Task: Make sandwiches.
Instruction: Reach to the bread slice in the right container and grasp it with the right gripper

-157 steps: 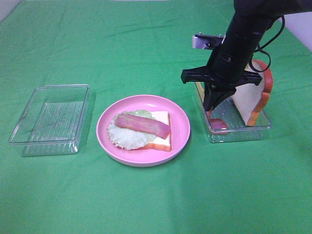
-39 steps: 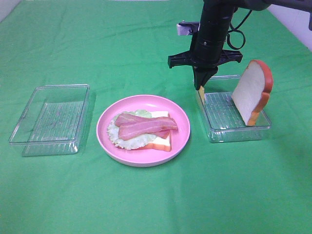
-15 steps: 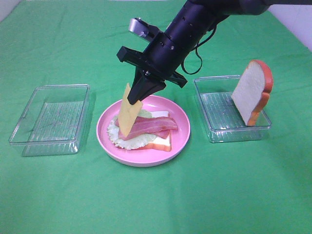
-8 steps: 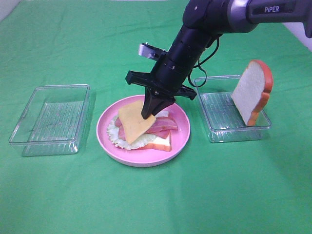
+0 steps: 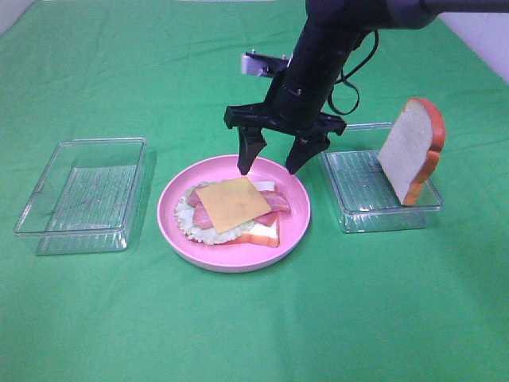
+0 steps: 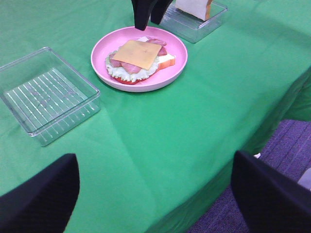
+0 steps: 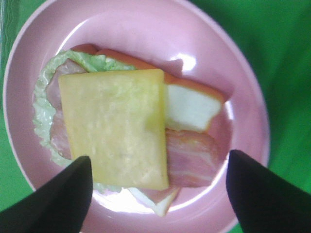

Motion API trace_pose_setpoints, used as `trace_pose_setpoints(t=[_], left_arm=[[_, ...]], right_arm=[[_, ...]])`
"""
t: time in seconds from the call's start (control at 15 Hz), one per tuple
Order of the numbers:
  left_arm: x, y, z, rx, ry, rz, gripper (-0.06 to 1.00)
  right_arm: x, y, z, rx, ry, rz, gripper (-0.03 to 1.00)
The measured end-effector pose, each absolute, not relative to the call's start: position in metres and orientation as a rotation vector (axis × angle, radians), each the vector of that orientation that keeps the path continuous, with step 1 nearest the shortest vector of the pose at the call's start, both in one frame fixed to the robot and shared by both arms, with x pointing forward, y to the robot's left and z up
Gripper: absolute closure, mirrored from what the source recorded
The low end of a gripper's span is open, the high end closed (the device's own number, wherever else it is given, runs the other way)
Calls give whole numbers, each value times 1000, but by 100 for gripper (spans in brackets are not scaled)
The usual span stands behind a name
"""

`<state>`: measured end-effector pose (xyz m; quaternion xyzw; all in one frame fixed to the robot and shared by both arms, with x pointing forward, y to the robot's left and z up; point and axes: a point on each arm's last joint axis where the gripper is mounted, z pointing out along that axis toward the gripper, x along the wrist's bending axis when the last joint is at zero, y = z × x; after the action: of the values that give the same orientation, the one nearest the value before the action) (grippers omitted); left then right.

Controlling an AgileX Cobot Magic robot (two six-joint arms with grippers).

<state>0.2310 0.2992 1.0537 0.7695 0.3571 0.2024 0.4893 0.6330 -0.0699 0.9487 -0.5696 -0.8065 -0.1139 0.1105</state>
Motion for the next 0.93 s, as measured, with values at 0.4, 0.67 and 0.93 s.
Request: trace_pose_setpoints(t=[0.4, 0.67, 0.93], left_arm=[[231, 299, 1054, 1870, 868, 492, 14], [231, 299, 1054, 1870, 868, 492, 14], [231, 299, 1054, 1870, 868, 492, 14]], right_arm=[[631, -120, 1032, -1931, -2596, -326, 24], [635, -177, 1057, -2138, -2511, -235, 20], [648, -216, 1042, -2256, -2386, -123, 15]])
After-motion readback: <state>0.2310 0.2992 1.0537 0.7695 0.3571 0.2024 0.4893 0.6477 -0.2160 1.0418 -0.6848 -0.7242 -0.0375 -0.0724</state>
